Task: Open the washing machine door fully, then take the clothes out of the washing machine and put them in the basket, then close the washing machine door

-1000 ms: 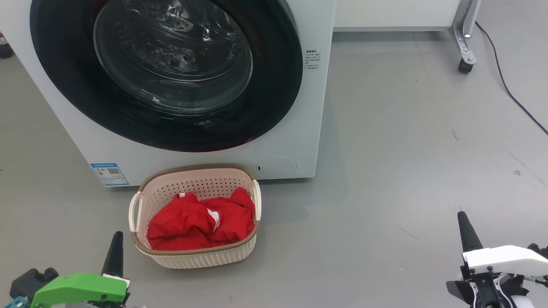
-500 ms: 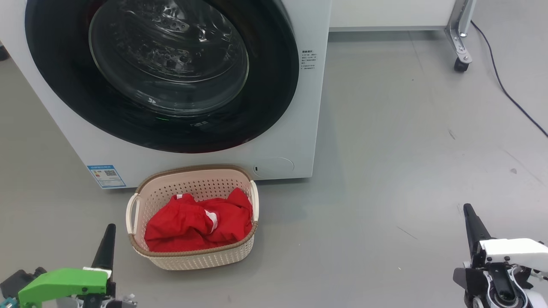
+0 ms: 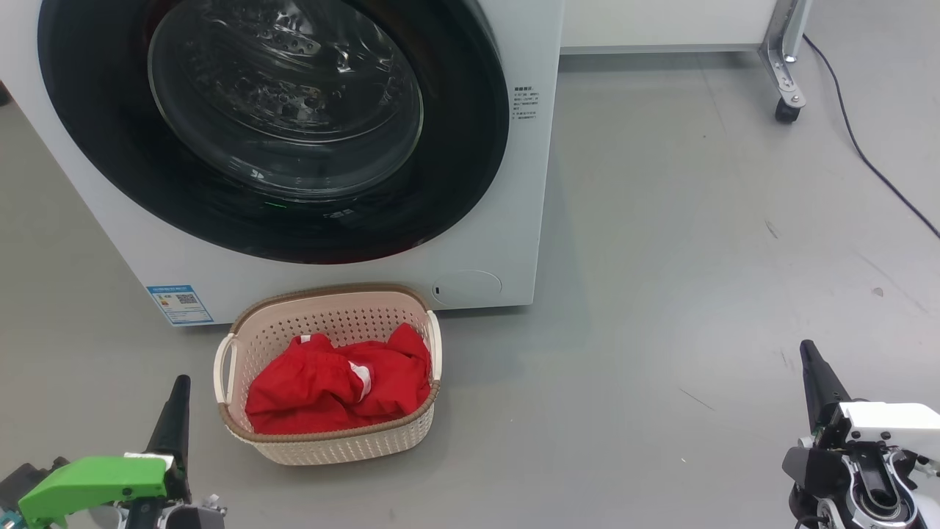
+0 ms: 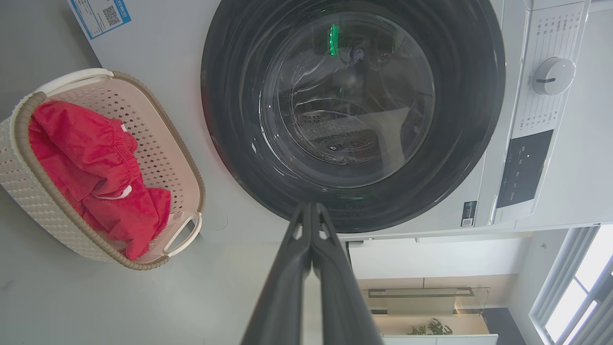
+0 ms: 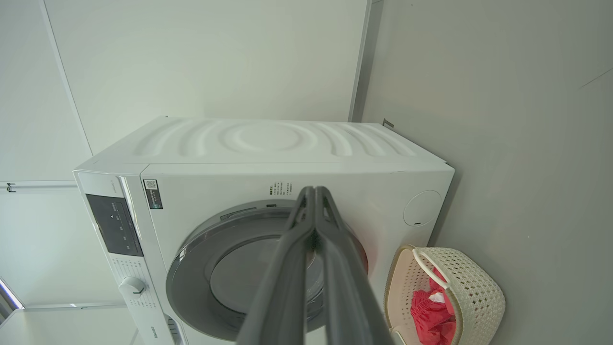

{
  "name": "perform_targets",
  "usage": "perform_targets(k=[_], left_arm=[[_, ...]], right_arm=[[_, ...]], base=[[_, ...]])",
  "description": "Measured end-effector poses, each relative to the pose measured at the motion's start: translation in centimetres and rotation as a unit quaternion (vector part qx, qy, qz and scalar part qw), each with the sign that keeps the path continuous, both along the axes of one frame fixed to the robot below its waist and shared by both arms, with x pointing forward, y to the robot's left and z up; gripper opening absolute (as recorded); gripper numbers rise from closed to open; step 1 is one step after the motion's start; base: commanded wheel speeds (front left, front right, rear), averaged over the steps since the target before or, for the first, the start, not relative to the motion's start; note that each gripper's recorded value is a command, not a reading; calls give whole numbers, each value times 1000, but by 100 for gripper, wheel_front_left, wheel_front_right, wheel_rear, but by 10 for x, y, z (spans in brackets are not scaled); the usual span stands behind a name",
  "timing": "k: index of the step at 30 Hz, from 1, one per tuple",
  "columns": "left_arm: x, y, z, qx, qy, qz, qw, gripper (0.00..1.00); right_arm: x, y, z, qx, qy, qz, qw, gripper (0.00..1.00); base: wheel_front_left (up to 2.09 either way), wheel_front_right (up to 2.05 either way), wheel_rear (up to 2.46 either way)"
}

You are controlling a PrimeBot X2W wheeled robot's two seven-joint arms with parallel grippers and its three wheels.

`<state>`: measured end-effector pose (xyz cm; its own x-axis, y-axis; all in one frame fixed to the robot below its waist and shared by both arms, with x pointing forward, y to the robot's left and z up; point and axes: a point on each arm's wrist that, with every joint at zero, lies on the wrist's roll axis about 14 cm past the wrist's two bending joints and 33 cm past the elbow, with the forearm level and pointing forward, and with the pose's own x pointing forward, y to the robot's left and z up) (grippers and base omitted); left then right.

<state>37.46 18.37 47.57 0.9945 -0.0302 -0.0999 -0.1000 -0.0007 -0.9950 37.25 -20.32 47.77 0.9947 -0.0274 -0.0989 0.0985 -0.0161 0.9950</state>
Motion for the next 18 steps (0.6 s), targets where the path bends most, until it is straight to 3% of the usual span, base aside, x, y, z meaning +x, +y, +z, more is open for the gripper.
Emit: perform_targets(k=[18], left_arm=[[0, 1, 0, 0, 0, 1, 1000, 0]], right_arm=[[1, -1, 0, 0, 0, -1, 1000, 0]], base=[[0, 0, 0]])
